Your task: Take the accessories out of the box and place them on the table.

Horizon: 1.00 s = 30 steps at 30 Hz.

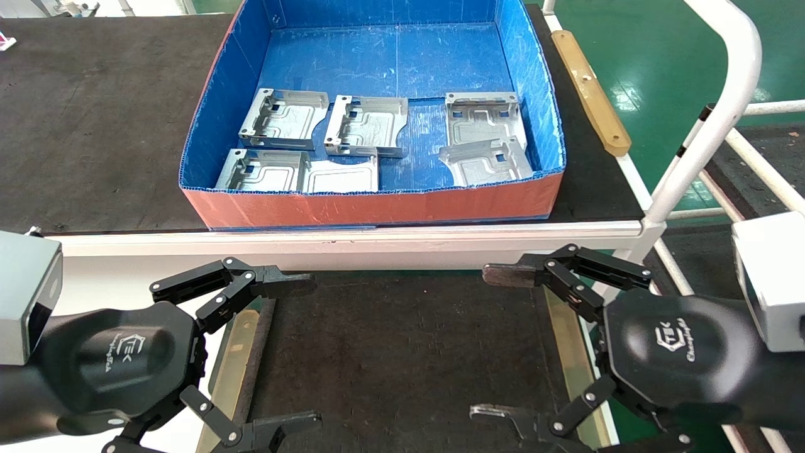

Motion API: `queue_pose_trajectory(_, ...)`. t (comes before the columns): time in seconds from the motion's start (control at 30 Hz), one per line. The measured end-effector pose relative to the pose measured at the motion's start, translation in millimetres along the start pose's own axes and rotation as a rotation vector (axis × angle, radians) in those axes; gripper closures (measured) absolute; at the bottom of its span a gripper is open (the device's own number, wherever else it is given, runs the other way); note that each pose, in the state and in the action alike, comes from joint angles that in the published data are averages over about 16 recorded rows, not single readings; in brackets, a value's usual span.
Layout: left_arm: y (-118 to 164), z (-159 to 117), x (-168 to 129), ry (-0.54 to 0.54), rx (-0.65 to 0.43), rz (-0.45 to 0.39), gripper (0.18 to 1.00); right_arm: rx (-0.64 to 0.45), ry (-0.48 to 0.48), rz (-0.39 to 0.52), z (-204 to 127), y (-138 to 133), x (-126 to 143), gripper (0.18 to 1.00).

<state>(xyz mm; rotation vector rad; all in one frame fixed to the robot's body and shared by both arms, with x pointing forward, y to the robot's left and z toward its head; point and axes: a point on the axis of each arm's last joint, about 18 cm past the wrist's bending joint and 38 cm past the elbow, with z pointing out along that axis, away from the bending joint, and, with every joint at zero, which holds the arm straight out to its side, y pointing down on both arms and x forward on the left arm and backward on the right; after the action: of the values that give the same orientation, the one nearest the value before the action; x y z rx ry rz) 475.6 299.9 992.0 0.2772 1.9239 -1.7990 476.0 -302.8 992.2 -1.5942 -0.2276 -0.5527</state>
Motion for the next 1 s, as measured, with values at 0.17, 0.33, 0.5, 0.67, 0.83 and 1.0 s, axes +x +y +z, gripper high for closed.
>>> queue_pose_trajectory(0.17, 0, 0, 0, 0.0, 0.0, 0.0, 0.184, 0.0, 0.0, 0.0, 0, 0, 0, 0.178)
queue_pose_trajectory(0.33, 0, 0, 0, 0.0, 0.0, 0.0, 0.184, 0.0, 0.0, 0.0, 0, 0, 0, 0.178)
queue_pose_trajectory(0.5, 0, 0, 0, 0.0, 0.0, 0.0, 0.184, 0.0, 0.0, 0.0, 0, 0, 0, 0.178)
queue_pose_trajectory(0.67, -1, 0, -1, -0.001, 0.002, 0.0, 0.184, 0.0, 0.0, 0.0, 0, 0, 0, 0.178)
queue_pose_trajectory(0.83, -2, 1, -5, -0.016, 0.006, 0.003, 0.184, 0.0, 0.0, 0.0, 0, 0, 0, 0.178)
queue_pose_trajectory(1.0, -1, 5, -16, -0.053, 0.008, 0.005, 0.184, 0.0, 0.0, 0.0, 0, 0, 0, 0.178)
